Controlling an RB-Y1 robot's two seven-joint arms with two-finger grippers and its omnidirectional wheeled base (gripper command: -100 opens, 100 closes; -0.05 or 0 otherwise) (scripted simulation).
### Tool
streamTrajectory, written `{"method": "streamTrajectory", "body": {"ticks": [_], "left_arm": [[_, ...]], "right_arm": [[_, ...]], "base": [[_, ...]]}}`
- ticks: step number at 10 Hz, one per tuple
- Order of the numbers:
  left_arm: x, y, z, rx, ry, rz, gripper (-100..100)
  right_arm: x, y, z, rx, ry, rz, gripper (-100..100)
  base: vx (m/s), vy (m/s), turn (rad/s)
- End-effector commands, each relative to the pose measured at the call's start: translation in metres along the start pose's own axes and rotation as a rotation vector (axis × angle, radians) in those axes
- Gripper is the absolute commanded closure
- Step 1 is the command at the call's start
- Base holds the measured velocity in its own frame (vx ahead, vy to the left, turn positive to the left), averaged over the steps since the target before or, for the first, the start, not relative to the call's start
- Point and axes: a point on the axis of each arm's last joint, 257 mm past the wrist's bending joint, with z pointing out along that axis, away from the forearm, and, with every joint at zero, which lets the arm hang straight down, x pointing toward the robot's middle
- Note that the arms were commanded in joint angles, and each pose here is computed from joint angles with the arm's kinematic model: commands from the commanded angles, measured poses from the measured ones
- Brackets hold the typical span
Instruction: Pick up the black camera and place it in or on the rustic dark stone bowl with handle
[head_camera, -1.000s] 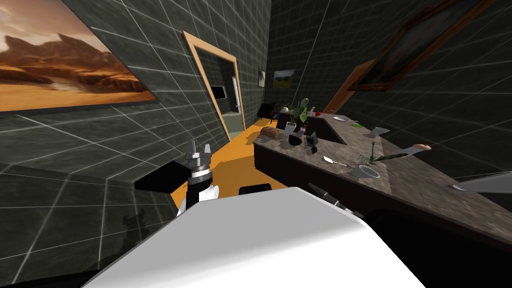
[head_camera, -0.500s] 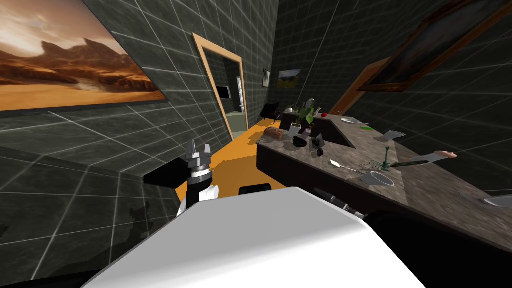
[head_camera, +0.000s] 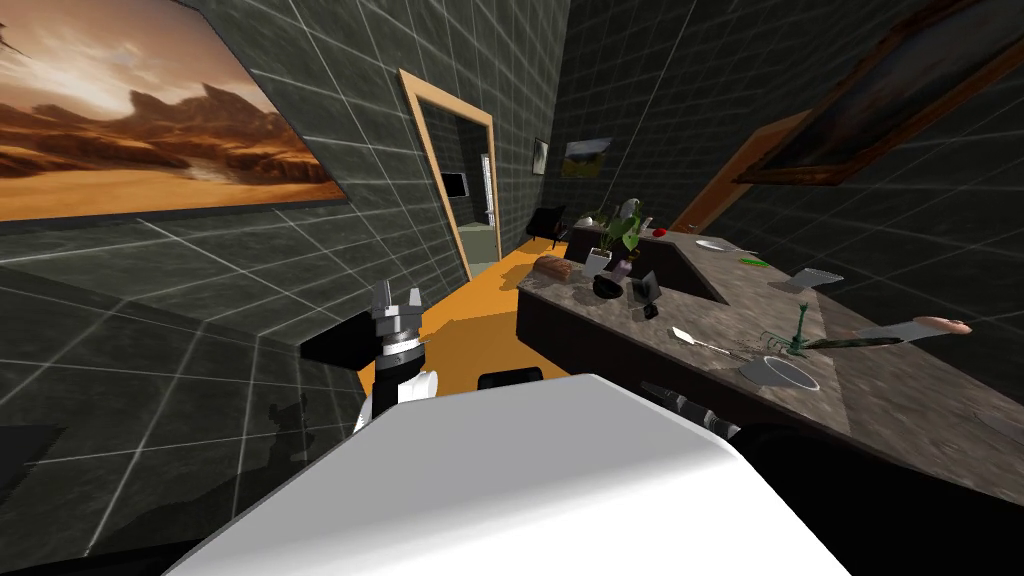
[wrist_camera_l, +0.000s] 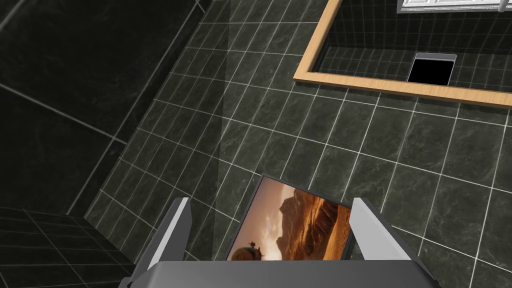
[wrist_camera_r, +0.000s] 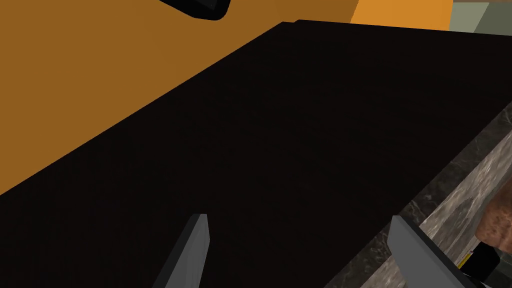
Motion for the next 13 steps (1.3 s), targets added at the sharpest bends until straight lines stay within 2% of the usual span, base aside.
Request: {"method": "streamTrajectory", "body": {"ticks": [1, 2, 3, 4, 5, 6, 7, 8, 9, 10, 11, 12, 13], "left_arm": [[0.000, 0.000, 0.000, 0.000, 0.000, 0.000, 0], [0.000, 0.000, 0.000, 0.000, 0.000, 0.000, 0], [0.000, 0.000, 0.000, 0.000, 0.000, 0.000, 0], [0.000, 0.000, 0.000, 0.000, 0.000, 0.000, 0], [0.000, 0.000, 0.000, 0.000, 0.000, 0.000, 0], [0.000, 0.000, 0.000, 0.000, 0.000, 0.000, 0], [0.000, 0.000, 0.000, 0.000, 0.000, 0.000, 0], [0.000, 0.000, 0.000, 0.000, 0.000, 0.000, 0], [0.000, 0.000, 0.000, 0.000, 0.000, 0.000, 0], [0.000, 0.000, 0.000, 0.000, 0.000, 0.000, 0], [0.000, 0.000, 0.000, 0.000, 0.000, 0.000, 0], [0.000, 0.000, 0.000, 0.000, 0.000, 0.000, 0], [0.000, 0.000, 0.000, 0.000, 0.000, 0.000, 0]], "right_arm": [[-0.012, -0.016, -0.011, 0.070, -0.003, -0.007, -100], [-0.015, -0.014, -0.011, 0.078, 0.009, -0.028, -100], [-0.026, -0.028, -0.020, 0.132, -0.001, -0.025, -100], [-0.029, -0.025, -0.019, 0.138, 0.011, -0.045, -100], [-0.041, -0.037, -0.028, 0.190, 0.001, -0.044, -100], [-0.043, -0.035, -0.027, 0.195, 0.011, -0.061, -100], [-0.055, -0.045, -0.035, 0.243, 0.001, -0.063, -100], [-0.057, -0.042, -0.034, 0.247, 0.009, -0.077, -100], [-0.069, -0.050, -0.042, 0.291, -0.001, -0.080, -100], [-0.071, -0.048, -0.041, 0.294, 0.006, -0.091, -100], [-0.084, -0.054, -0.047, 0.335, -0.004, -0.097, -100], [-0.084, -0.052, -0.046, 0.338, 0.001, -0.105, -100], [-0.097, -0.057, -0.052, 0.374, -0.011, -0.108, -100]], "base": [[0.033, 0.004, 0.128], [0.027, -0.002, 0.069], [0.035, -0.005, 0.133], [0.030, -0.013, 0.068], [0.038, -0.015, 0.144], [0.032, -0.020, 0.054], [0.032, -0.023, 0.112], [0.027, -0.026, 0.062], [0.032, -0.038, 0.093], [0.024, -0.033, 0.071], [0.034, -0.039, 0.119], [0.031, -0.039, 0.063], [0.035, -0.049, 0.083]]}}
